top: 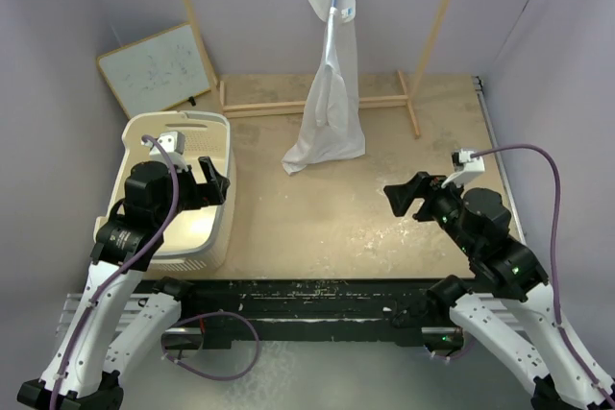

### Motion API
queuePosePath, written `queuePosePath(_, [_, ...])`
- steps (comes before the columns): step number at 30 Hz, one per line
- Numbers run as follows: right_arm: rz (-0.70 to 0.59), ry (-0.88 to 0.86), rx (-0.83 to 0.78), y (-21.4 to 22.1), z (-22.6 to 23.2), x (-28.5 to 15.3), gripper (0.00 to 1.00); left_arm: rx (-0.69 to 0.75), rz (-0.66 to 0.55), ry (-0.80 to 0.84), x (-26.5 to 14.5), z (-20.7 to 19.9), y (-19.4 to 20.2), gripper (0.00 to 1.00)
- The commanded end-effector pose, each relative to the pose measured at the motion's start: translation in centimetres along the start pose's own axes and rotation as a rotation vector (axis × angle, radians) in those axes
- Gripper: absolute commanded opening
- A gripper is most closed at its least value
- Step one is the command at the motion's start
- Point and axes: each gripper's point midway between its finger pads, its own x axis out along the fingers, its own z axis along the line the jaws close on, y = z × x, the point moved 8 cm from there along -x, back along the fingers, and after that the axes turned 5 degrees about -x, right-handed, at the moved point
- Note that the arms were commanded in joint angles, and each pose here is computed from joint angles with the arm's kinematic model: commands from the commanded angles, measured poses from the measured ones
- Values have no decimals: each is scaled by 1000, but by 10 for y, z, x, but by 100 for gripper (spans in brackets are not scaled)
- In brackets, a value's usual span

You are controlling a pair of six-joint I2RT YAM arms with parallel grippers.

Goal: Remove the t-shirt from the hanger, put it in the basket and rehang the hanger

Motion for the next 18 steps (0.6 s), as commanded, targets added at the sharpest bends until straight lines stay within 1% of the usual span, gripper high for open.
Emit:
queuePosePath(1, [7,-12,-16,-5,4,7,88,14,-58,40,-5,-6,-13,99])
queuePosePath(5, [31,-7,-17,-2,4,10,89,14,-59,40,-5,-6,-13,99])
queuePosePath(15, [21,-24,-7,-4,6,10,89,15,-64,44,-6,-6,-13,99])
queuePosePath(16, [18,-30,-7,-7,8,11,89,15,-62,44,-6,-7,-13,99])
queuePosePath(18, [-39,-51,-49,-28,15,14,89,16,-61,44,-6,-7,-13,99])
